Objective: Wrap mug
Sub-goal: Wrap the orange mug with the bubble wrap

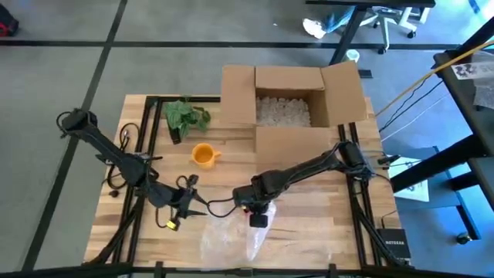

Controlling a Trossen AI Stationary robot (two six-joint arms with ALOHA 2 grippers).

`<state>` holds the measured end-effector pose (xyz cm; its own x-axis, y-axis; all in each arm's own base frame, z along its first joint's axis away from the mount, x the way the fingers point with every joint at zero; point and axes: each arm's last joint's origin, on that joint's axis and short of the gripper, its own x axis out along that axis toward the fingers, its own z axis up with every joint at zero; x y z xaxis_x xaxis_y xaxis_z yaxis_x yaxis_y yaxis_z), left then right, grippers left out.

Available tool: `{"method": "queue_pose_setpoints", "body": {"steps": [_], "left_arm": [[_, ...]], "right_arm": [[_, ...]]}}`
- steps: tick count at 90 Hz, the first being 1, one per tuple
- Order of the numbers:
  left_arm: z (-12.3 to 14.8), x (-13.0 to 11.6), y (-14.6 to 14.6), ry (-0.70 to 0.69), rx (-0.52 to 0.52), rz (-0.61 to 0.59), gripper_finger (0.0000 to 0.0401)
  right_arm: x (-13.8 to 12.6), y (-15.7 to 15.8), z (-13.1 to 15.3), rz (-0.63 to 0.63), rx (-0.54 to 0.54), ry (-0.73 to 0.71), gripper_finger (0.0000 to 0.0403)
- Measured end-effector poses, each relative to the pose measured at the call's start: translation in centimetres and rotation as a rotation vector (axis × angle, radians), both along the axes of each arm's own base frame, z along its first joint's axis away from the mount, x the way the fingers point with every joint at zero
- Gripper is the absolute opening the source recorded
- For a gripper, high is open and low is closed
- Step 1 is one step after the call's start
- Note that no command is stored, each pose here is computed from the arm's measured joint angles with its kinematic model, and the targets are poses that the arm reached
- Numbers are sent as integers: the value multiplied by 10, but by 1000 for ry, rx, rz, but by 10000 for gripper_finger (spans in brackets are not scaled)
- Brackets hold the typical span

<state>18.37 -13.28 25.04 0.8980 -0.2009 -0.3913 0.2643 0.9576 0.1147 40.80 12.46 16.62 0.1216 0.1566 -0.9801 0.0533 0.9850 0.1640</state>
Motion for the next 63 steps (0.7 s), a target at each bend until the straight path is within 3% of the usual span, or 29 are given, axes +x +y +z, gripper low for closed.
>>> {"method": "queue_pose_setpoints", "body": {"steps": [21, 30, 48, 63], "left_arm": [[13, -15, -8, -70, -11, -73, 166], [14, -18, -12, -85, -15, -96, 166], [13, -19, -12, -97, 21, -36, 166], [10, -17, -14, -88, 33, -25, 166]], "right_arm": [[0, 0, 0, 0, -5, 1, 17], [-4, -2, 0, -27, -64, 35, 17], [-15, -9, 1, -89, -206, 126, 16], [-16, -10, -1, -70, -210, 134, 5]]}}
